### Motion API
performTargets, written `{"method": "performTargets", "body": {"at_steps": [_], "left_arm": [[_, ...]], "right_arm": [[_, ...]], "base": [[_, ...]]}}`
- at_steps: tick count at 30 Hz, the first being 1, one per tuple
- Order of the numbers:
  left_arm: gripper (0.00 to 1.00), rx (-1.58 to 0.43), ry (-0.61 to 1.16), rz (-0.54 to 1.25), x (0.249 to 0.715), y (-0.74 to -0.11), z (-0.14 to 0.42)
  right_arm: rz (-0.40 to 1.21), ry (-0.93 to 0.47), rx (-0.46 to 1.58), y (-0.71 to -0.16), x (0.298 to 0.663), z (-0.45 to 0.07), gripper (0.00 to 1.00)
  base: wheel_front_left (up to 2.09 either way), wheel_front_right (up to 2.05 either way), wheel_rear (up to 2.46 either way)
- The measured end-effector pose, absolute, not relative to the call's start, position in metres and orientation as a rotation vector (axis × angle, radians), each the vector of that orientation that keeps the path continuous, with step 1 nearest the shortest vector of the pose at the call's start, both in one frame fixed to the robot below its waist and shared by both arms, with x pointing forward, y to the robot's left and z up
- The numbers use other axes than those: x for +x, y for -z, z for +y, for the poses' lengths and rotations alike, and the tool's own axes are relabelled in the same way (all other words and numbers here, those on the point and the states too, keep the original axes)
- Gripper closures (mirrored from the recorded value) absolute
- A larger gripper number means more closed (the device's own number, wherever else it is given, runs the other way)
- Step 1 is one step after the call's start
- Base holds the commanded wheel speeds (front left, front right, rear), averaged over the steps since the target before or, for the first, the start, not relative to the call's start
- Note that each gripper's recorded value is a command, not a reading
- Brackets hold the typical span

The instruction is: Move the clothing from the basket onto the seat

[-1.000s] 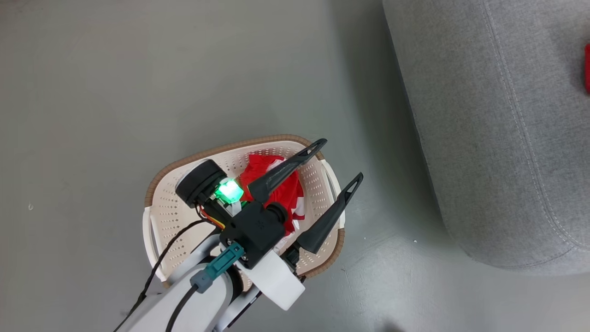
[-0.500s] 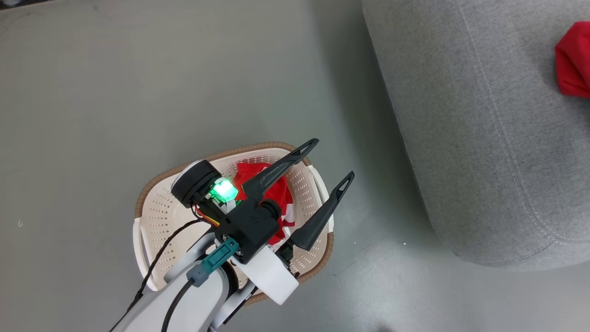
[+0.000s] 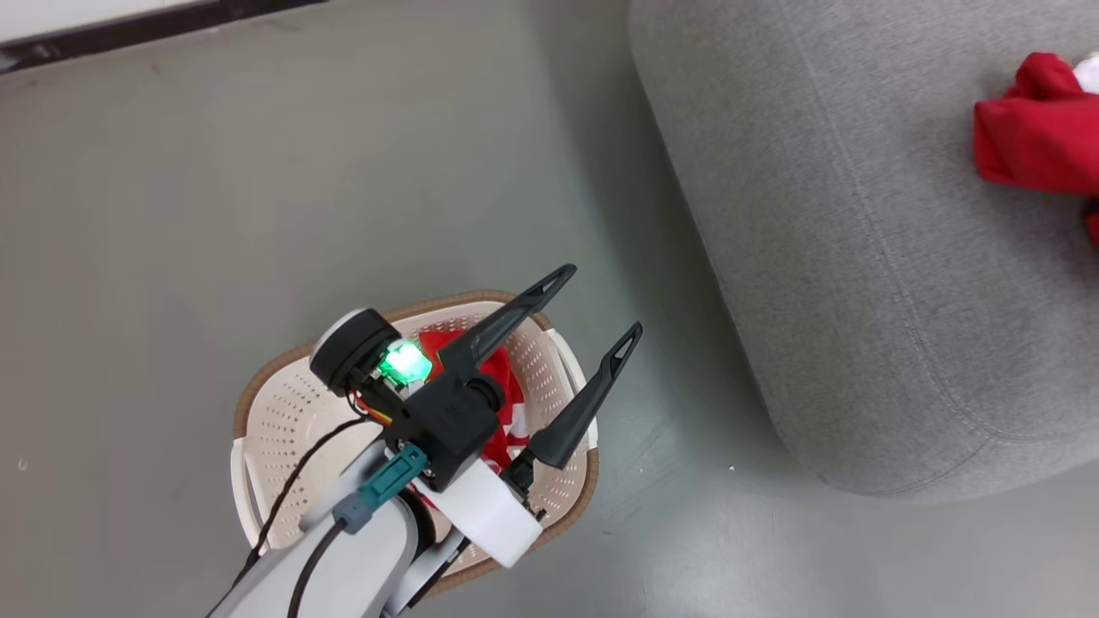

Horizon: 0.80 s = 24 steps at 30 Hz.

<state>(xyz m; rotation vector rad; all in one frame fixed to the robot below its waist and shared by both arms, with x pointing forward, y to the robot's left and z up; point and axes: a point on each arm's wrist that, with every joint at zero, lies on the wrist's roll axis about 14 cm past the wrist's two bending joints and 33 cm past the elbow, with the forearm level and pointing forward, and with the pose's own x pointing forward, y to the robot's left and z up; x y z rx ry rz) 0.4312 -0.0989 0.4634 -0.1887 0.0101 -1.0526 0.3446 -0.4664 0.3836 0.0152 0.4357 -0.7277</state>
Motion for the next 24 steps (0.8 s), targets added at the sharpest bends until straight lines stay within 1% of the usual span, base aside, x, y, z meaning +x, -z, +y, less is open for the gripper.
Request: {"method": "performTargets", "body": {"at_steps": [5, 10, 24], "left_arm": [[0.0, -0.194, 1.073, 0.011, 0.422, -0.466, -0.103], [0.0, -0.198, 1.087, 0.012, 0.414, -0.47, -0.107], [0.0, -0.205, 1.111, 0.009, 0.399, -0.479, -0.113]], "right_arm": [[0.424, 0.751, 0.018, -0.389, 0.324, -0.47, 0.0], [0.388, 0.755, 0.006, -0.403, 0.316, -0.474, 0.0], [0.384, 0.748, 0.006, -0.409, 0.285, -0.471, 0.0]], "base": [[0.0, 0.0, 0.0], [0.0, 0.0, 0.0], [0.0, 0.0, 0.0]]}}
